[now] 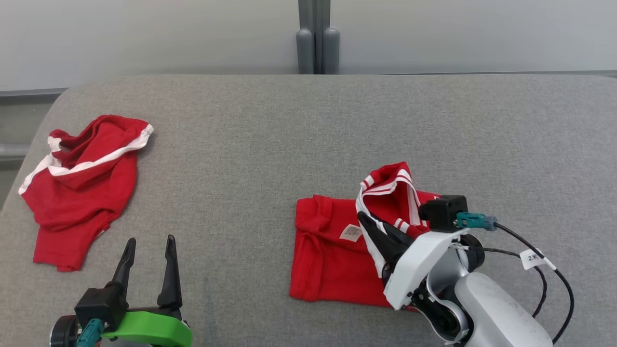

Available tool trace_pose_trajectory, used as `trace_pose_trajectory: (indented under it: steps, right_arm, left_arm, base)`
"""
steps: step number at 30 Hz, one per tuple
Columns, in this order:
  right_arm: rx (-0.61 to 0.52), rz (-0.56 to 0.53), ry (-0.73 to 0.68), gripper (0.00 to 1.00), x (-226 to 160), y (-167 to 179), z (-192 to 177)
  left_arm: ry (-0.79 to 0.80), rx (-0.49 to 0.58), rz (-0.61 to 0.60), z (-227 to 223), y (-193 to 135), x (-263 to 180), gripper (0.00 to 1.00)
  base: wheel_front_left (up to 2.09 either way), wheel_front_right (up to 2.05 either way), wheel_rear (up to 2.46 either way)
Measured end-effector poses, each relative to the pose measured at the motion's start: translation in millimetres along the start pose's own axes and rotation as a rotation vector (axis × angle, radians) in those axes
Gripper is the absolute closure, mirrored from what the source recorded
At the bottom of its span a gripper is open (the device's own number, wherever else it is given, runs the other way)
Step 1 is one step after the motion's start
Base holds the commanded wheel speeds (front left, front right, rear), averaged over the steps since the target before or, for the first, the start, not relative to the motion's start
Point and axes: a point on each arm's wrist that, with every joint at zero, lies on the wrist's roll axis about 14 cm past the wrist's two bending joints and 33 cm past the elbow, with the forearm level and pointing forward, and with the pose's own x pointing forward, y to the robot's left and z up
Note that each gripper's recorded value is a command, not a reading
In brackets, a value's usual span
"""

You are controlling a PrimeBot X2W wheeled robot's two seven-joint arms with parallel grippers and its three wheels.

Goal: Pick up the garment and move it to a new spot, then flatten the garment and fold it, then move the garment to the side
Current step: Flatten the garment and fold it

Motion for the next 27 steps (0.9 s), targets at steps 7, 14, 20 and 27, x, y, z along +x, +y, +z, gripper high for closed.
trace_pose_trajectory:
  steps: [7,14,20,27]
  right_arm:
    - [-0.011,0.022,0.031,0.00,20.0,7.1,-13.0]
    - [-0.038,0.043,-0.094,0.00,20.6,11.5,13.0]
    - [-0.081,-0.031,-0.279,0.00,-7.3,-18.1,54.7]
    - [-0.126,-0.199,-0.400,0.00,-62.4,-67.5,72.5]
  left_arm:
    - [0.012,-0.006,0.014,-3.6,2.9,-1.1,0.00]
    - [0.002,-0.008,0.015,-0.6,2.5,1.0,0.00]
    - [-0.014,-0.006,-0.008,4.4,-4.8,3.6,0.00]
    - [-0.033,0.000,-0.048,10.0,-17.5,9.4,0.00]
  base:
    - [0.00,0.00,0.00]
    - [0.00,0.00,0.00]
    - [0.00,0.00,0.00]
    - [0.00,0.00,0.00]
